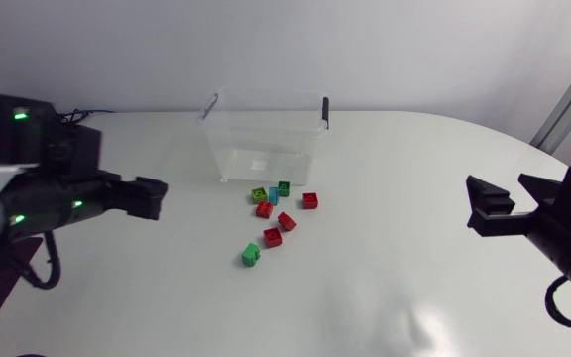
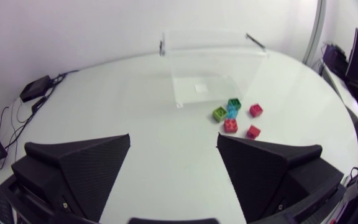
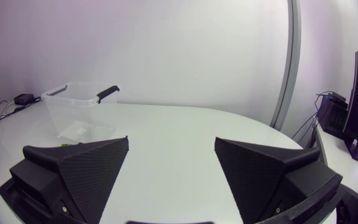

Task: Place the duplo bricks in the container

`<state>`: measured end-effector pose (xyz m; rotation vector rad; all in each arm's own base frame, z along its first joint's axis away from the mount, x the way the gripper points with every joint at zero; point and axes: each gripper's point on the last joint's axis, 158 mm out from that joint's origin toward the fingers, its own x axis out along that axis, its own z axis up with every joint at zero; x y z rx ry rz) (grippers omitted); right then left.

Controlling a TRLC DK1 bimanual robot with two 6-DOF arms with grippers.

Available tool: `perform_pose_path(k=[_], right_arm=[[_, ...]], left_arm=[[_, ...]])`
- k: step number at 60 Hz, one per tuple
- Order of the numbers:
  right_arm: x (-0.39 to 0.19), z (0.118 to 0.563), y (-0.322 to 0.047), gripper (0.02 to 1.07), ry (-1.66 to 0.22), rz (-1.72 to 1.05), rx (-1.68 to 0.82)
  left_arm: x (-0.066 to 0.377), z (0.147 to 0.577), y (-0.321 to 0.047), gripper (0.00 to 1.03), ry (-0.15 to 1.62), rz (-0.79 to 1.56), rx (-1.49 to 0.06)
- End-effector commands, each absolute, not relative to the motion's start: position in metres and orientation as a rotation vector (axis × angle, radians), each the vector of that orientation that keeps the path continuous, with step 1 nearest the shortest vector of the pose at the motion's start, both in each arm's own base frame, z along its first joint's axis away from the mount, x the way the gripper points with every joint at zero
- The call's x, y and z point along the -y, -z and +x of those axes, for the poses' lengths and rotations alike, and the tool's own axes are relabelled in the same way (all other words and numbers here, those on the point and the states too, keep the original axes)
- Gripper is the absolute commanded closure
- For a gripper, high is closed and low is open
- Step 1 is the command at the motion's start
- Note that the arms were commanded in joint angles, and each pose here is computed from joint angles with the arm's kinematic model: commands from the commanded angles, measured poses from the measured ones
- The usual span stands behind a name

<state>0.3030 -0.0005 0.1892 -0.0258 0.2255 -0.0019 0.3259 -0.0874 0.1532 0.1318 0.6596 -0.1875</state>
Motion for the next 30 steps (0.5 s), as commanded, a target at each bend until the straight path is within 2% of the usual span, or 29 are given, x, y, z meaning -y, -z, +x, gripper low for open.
perform_pose_path(k=[1, 17, 30], right_arm=[[-0.002, 0.312, -0.189, 0.07, 0.001, 0.021, -0.273], [-0.012, 0.325, -0.156, 0.07, -0.017, 0.039, -0.555], [-0.032, 0.319, -0.138, 0.07, -0.133, -0.018, -0.688]], left_arm=[[0.105, 0.339, -0.128, 0.05, 0.228, 0.229, -0.783], [0.161, 0.343, -0.054, 0.06, 0.362, 0.334, -1.076], [0.197, 0.339, -0.02, 0.07, 0.41, 0.365, -1.165]])
